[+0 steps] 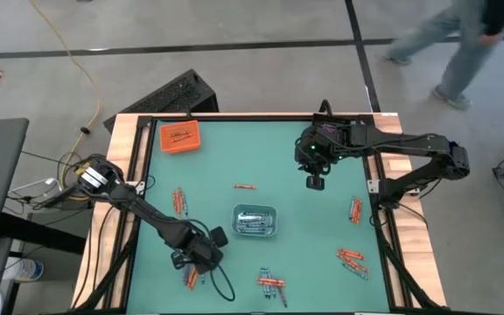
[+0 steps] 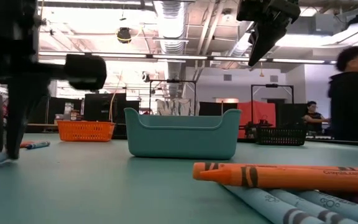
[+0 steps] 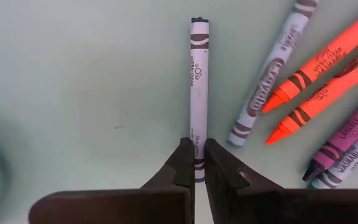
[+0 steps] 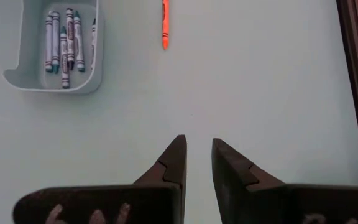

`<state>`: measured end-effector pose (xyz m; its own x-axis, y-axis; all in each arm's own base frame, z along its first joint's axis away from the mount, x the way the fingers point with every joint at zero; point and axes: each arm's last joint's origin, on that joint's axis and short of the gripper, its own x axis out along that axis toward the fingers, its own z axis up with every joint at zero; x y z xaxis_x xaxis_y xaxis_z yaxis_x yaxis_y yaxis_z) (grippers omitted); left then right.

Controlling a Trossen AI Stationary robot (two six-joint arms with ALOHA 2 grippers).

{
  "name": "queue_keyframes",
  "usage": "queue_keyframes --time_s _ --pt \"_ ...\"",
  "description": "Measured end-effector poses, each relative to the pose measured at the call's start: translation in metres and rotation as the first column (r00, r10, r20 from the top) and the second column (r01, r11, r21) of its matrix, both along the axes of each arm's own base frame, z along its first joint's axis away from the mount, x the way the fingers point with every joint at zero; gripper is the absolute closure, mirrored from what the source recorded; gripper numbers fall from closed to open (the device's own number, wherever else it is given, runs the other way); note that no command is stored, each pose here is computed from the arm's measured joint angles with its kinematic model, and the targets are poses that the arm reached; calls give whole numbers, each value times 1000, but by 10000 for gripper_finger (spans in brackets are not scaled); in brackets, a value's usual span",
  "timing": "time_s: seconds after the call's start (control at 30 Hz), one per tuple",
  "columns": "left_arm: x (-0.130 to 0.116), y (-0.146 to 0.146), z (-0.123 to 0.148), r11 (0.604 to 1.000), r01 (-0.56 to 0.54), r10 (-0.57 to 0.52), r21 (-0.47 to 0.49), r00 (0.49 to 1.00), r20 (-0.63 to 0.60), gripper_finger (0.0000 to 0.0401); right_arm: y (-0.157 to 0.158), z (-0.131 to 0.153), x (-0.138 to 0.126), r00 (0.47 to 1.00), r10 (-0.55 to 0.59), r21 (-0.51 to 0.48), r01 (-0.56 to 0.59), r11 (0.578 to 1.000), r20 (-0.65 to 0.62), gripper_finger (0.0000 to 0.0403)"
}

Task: Sort crayons
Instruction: Put the blue crayon into the blue bin

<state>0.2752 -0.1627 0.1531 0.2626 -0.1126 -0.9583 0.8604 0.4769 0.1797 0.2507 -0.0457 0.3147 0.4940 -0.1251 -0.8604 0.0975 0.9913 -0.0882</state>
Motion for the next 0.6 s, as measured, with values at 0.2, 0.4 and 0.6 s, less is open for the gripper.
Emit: queue_keyframes --time_s 0.2,0.4,0.6 --pt "10 -2 29 994 -23 21 103 1000 15 400 0 0 0 1000 3 -1 -3 1000 -2 334" --pt "24 10 66 980 -140 118 143 981 156 401 2 0 0 1000 14 -3 -14 1000 -8 334" --pt "45 41 85 940 -340 332 -21 904 270 401 10 -2 -1 998 50 0 -50 999 -30 334"
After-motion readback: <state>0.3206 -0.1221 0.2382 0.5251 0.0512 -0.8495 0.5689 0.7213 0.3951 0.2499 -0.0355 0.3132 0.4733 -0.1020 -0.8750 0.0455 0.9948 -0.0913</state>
